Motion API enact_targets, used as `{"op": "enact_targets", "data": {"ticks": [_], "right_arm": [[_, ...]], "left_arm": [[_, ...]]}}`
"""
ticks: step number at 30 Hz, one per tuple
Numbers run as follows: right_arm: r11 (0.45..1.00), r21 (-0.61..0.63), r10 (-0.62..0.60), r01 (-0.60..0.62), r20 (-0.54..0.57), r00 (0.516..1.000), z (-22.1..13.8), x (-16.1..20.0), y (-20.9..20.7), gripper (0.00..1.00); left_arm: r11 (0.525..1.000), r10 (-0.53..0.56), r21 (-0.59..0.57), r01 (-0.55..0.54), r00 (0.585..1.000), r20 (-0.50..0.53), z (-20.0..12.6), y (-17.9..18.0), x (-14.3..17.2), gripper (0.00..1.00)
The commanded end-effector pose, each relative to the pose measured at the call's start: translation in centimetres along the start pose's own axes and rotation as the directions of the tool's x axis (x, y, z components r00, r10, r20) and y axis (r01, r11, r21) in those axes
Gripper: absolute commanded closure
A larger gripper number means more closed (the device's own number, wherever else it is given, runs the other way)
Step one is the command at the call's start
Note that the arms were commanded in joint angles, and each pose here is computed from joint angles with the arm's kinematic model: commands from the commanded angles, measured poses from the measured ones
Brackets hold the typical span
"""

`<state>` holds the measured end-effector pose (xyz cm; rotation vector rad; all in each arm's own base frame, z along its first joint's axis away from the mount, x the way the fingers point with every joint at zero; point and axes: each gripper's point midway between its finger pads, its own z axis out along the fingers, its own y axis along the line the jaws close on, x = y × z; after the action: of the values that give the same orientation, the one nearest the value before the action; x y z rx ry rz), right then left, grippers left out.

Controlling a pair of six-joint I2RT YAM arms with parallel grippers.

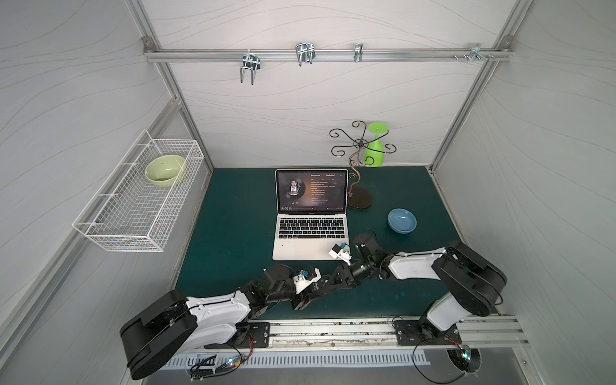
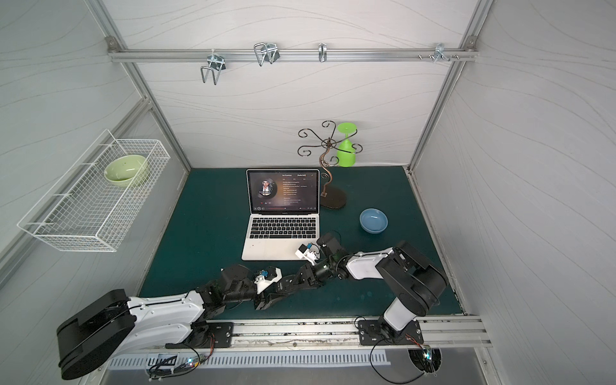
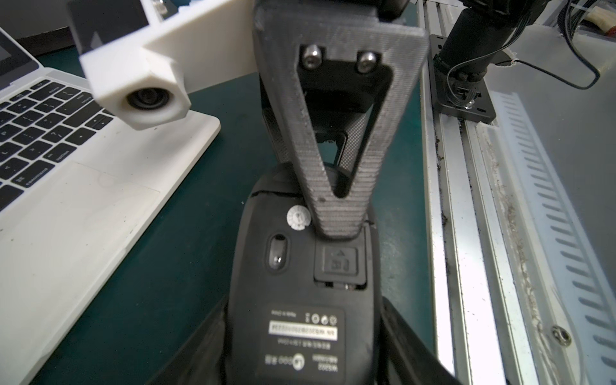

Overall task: Remove the wireless mouse receiver from the laptop
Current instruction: Close the lid on the mouse.

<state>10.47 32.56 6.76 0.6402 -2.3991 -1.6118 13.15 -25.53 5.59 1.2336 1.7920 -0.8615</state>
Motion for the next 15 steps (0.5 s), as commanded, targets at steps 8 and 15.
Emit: {"op": "enact_targets", "data": {"ticks": [8,15], "right_arm": [[0.997,0.052,-0.055,0.055,-0.001,0.999,1.78,-0.26,-0.62,0.56],[0.996,0.046,-0.078,0.078,-0.010,0.997,2.33,-0.53,0.18,0.54]], "left_arm": [[0.994,0.108,-0.016,-0.108,0.945,0.308,-1.63,-0.30,-9.17,1.00],[0.994,0.104,-0.004,-0.108,0.944,0.313,-1.68,-0.48,-9.55,1.00]]}}
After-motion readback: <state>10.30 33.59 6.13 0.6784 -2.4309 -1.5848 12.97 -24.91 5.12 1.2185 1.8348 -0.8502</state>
